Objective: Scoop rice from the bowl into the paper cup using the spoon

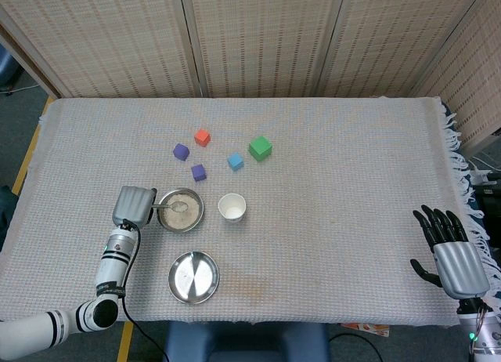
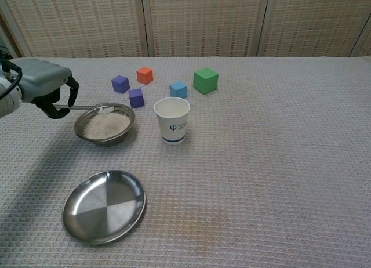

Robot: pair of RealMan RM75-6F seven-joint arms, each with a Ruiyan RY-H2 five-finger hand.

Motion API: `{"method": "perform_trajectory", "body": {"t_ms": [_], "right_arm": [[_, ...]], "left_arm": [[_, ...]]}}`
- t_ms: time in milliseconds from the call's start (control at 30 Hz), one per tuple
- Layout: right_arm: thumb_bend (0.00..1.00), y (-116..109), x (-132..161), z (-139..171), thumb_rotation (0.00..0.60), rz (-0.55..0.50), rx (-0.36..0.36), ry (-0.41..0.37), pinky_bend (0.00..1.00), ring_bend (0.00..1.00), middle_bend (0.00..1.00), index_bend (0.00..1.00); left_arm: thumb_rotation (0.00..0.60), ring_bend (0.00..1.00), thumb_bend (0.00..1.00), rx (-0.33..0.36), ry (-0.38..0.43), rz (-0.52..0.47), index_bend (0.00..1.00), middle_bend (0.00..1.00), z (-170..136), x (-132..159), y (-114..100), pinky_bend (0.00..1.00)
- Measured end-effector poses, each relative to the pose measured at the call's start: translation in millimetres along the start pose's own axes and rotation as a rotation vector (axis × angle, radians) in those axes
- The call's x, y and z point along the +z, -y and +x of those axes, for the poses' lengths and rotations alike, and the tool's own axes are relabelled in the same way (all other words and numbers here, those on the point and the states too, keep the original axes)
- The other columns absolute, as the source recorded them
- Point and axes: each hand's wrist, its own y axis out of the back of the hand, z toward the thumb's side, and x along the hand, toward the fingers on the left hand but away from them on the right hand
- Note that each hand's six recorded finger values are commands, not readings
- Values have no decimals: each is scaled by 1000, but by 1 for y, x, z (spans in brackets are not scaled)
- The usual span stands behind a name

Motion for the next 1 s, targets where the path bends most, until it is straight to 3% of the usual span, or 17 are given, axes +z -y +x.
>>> {"method": "perform_trajectory", "body": {"t_ms": [567,1000], "right_arm": [[153,3,-4,-4,600,1,19,9,0,0,0,0],[153,0,-9,-6,600,-9,17,21,0,0,0,0]], "left_arm": [[600,1000,404,16,109,-34,615,1000,4,72,-39,1000],[600,1000,403,57,103,-29,614,1000,15,94,-46,1000]]}}
